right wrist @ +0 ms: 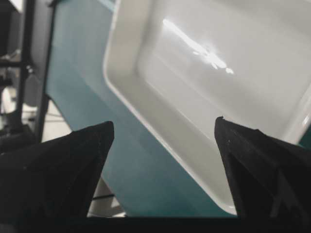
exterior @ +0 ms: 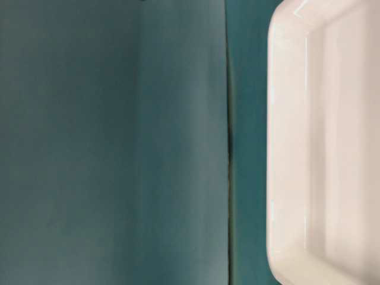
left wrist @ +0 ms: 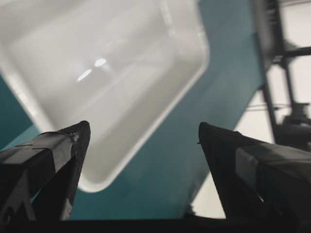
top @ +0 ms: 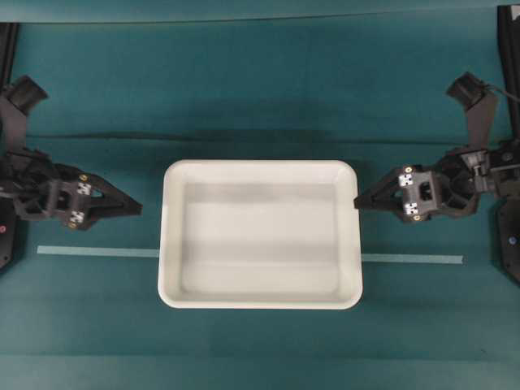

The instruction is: Lift the white case with both hands.

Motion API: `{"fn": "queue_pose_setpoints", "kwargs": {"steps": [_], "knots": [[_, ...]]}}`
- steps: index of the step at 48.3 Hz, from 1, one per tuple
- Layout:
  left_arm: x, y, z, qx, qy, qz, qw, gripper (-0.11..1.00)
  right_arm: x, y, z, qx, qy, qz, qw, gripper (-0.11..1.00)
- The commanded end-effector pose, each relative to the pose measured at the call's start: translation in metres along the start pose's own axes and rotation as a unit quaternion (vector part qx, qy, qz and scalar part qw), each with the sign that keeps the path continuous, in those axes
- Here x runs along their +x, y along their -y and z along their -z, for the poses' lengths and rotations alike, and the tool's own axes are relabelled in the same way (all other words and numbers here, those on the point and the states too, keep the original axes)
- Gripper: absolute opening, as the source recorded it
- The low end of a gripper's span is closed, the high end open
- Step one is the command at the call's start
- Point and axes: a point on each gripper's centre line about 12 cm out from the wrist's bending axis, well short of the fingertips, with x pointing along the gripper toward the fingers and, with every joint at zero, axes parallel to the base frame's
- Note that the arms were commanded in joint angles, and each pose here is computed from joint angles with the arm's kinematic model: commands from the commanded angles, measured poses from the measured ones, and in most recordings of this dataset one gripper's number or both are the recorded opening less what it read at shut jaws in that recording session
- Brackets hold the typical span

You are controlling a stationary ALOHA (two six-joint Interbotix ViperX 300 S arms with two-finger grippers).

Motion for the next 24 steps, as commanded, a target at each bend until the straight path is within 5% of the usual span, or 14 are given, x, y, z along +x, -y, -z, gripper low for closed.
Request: {"fn": "queue_pose_setpoints", "kwargs": {"steps": [1, 24], "knots": [[-0.006, 0.01, -0.004, 0.02, 0.011, 0.023, 0.9995, 0.96, -0.004, -0.01, -0.006, -0.019, 0.014, -0.02, 0.9995, 0.89], [-0.035, 0.035, -0.017, 0.175, 0.057, 0.079, 0.9797, 0.95, -0.038, -0.036, -0.018, -0.141, 0.084, -0.105, 0.9807, 0.89]]}}
